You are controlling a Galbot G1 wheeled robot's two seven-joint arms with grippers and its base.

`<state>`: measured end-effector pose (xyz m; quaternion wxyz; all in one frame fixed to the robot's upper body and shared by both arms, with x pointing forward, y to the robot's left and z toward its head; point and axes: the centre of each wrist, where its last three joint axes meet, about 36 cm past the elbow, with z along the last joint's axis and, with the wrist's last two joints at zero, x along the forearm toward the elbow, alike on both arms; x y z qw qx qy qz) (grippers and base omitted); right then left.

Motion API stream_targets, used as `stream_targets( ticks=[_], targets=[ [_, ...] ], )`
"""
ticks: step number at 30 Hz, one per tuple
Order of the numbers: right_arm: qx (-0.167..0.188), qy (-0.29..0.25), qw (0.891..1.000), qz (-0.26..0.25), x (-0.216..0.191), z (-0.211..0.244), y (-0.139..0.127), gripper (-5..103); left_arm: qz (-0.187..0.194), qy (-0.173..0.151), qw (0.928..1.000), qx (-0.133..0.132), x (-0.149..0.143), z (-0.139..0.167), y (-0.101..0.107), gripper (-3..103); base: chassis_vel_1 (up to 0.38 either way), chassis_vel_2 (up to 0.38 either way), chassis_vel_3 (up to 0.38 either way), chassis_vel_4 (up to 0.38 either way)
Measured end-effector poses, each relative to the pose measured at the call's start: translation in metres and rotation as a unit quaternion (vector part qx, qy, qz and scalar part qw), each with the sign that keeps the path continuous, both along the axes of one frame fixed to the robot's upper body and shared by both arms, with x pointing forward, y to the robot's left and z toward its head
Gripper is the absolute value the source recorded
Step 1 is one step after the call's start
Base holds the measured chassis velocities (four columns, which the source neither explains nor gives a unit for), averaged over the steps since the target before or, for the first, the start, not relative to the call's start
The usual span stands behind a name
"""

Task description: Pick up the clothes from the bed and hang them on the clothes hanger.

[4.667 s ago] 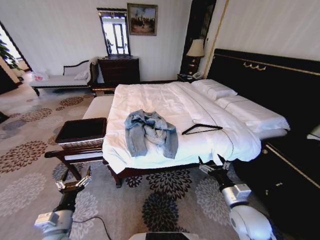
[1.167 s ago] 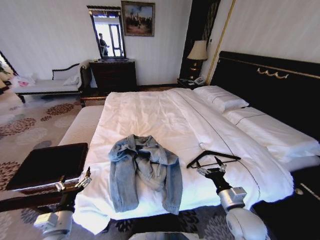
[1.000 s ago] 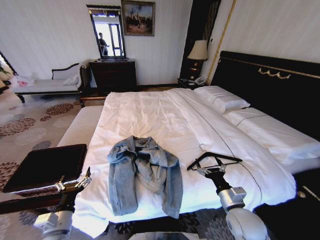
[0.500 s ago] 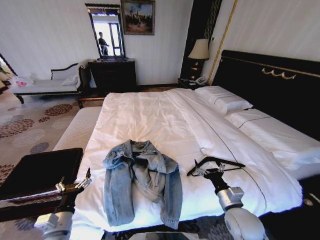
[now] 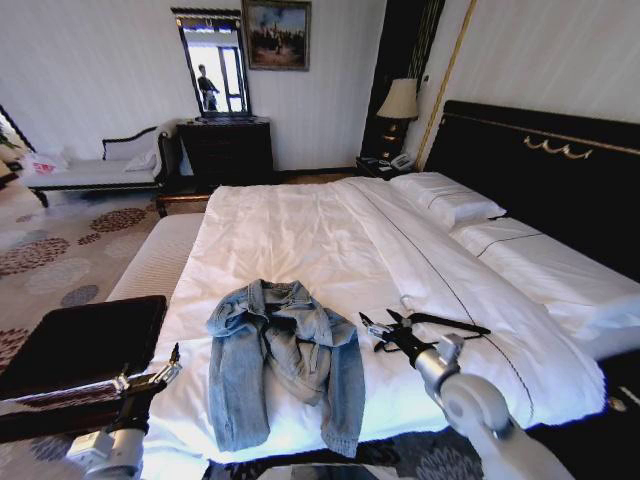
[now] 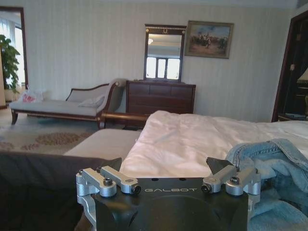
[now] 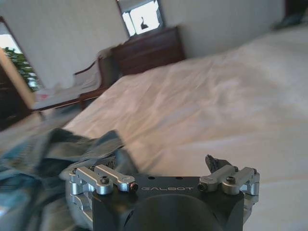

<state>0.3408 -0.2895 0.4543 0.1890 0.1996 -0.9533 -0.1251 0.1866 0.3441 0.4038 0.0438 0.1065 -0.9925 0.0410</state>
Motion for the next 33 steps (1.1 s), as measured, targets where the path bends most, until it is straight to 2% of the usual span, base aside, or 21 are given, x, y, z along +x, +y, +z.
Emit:
stream_targets(
  ticks=[4,7,9,19,33],
  targets=[
    [0.062,0.064,0.995,0.048,0.036,-0.006,0.014,100,-0.002,0.006,0.9999,-0.009,0.001,0.000,-0.001,99,0.000,0.000,0.000,0.000],
    [0.075,0.076,0.993,0.058,0.047,-0.008,0.018,100,-0.003,0.008,0.9999,-0.010,0.002,0.000,-0.001,99,0.000,0.000,0.000,0.000],
    [0.112,0.104,0.986,0.074,0.074,-0.010,0.029,100,-0.007,0.008,0.9999,-0.012,0.005,0.002,-0.003,99,0.000,0.000,0.000,0.000],
    [0.123,0.143,0.979,0.081,0.110,-0.028,0.039,100,-0.013,0.011,0.9997,-0.016,0.010,0.003,-0.005,99,0.000,0.000,0.000,0.000],
    [0.153,0.188,0.966,0.096,0.132,-0.050,0.062,100,-0.013,0.016,0.9997,-0.016,0.011,0.004,-0.005,99,0.000,0.000,0.000,0.000]
  ],
)
